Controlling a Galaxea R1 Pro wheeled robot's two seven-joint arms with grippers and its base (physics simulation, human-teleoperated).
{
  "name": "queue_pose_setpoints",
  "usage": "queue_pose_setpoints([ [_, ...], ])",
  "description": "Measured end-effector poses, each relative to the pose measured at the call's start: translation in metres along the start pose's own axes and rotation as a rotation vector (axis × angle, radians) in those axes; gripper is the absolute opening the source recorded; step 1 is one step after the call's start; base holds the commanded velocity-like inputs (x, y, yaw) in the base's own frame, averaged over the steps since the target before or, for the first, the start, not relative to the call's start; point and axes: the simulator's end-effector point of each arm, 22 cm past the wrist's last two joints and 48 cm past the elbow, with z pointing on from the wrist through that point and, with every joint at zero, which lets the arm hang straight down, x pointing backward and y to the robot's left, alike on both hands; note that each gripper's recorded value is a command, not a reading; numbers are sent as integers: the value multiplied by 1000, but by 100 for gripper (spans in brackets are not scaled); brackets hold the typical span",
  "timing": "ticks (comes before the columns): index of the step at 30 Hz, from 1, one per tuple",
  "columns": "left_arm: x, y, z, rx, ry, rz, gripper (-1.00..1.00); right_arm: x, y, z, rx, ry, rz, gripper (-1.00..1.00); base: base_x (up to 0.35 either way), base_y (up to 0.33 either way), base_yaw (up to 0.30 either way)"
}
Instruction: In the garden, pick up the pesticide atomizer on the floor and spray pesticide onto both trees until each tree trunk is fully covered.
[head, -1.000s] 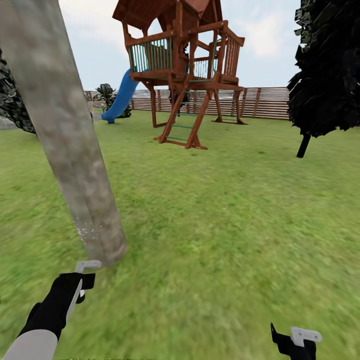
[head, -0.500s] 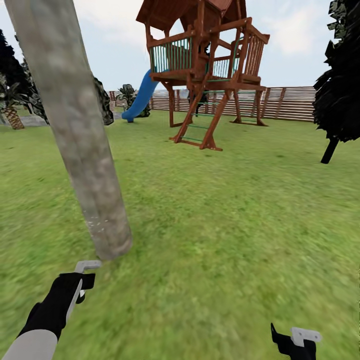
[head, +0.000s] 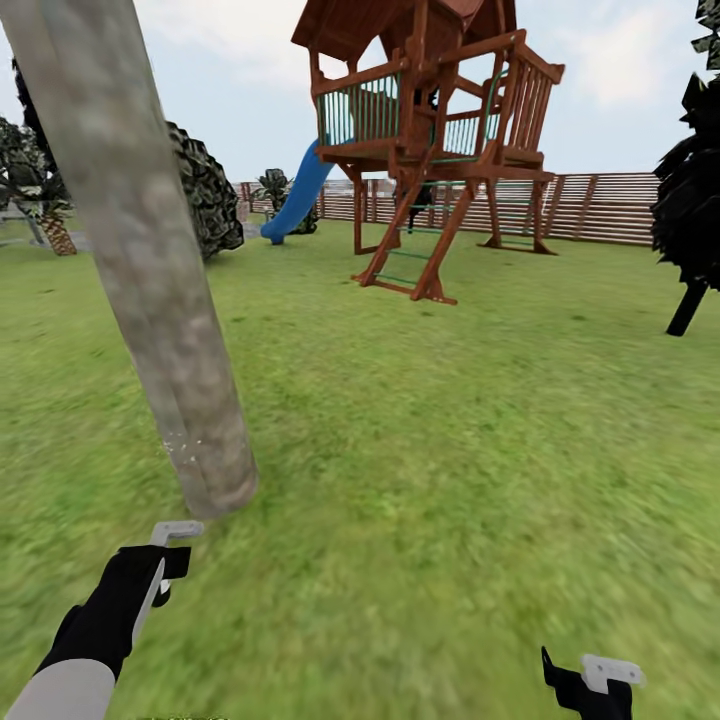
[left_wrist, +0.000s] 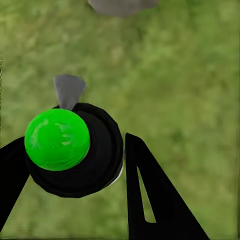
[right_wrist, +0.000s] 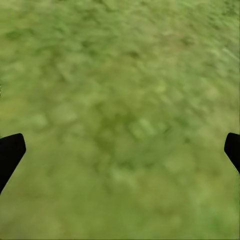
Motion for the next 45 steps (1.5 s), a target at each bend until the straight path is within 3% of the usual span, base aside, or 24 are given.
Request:
queue_pose_setpoints([
  [13,0,-2,0,4,-1,-2,-100,0,0,0,0,0,0,100,97,-235,274],
  [18,-9,-27,-4,42,-13,-8,-100,0,0,0,0,-1,0,100,43,-71,58],
  [21,-45,-43,-12,74,-55,-19,-100,-1,-1,0,2,-1,1,100,3,-5,4],
  [26,-98,-27,-23,72,-122,-29,-100,0,-2,0,4,-1,1,100,0,0,0],
  [28,-108,-45,-29,97,-134,2,-100,0,-2,0,3,-1,0,100,0,0,0],
  [30,-118,-64,-36,112,-145,72,-100,0,-2,0,4,-1,0,100,0,0,0],
  [33,-145,-54,-45,113,-166,90,-100,-1,-2,0,4,-1,0,100,0,0,0],
  [36,-158,-16,-46,114,-171,93,-100,-1,-2,0,3,-1,0,100,0,0,0],
  [37,-154,-16,-47,127,-149,90,-100,-1,-2,0,4,-1,0,100,0,0,0],
  [39,-160,-41,-56,170,-118,76,-100,-1,-2,0,4,-1,0,100,0,0,0],
  [41,-178,-37,-64,158,-127,71,-100,-1,-2,0,4,-1,0,100,0,0,0],
  [43,-189,-13,-66,120,-135,64,-100,-1,-2,0,4,-1,0,100,0,0,0],
  [45,-189,42,-64,41,-131,62,-100,-1,-2,0,3,-1,0,100,0,0,0],
])
